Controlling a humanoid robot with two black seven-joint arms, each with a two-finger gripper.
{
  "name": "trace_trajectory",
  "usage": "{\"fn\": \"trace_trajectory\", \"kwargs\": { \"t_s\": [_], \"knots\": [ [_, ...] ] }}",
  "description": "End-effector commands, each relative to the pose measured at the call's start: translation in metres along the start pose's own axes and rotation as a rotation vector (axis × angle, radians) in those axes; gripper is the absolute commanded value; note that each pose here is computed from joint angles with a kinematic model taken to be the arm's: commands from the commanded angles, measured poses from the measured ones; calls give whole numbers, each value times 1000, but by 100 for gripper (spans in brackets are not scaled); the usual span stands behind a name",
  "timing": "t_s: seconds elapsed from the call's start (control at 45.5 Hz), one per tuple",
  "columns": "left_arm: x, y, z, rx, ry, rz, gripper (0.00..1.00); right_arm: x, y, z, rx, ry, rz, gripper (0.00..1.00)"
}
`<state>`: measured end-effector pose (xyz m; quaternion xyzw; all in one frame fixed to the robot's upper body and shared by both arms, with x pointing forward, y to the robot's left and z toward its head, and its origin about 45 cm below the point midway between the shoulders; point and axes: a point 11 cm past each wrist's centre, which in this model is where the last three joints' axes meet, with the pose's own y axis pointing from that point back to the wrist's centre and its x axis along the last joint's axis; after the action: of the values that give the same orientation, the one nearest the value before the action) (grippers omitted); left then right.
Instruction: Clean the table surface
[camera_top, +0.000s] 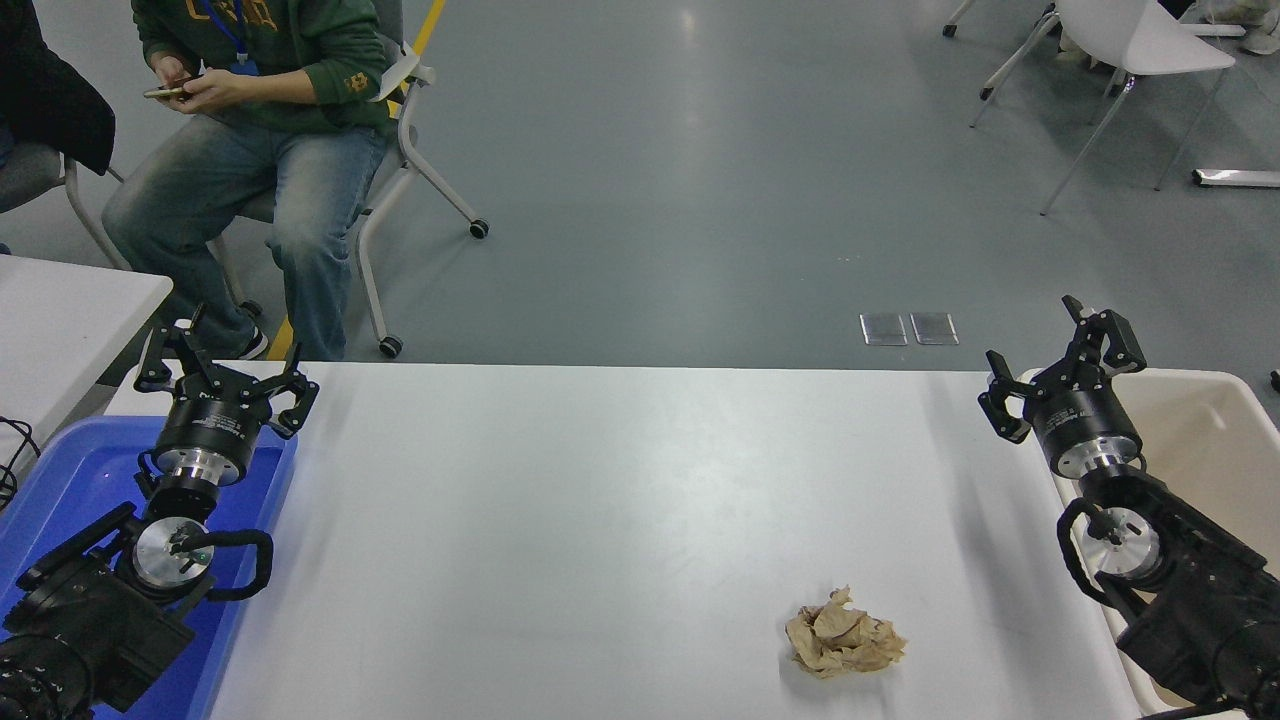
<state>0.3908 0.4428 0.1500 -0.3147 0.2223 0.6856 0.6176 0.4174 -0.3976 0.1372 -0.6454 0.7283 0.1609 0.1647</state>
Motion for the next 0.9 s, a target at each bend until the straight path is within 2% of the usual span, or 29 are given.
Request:
{"fn": "trace_trajectory", "kwargs": {
  "t_s": [0.0, 0.725, 0.879],
  "knots": [
    [0, 0, 0, 0, 0, 0, 100, 8, 4, 1, 8, -3, 21, 100],
    [0, 0, 0, 0, 0, 0, 100, 4, 2, -12, -31, -27, -84, 100],
    [0, 0, 0, 1, 0, 1, 100, 2, 3, -6, -191, -13, -117, 100]
  ]
}}
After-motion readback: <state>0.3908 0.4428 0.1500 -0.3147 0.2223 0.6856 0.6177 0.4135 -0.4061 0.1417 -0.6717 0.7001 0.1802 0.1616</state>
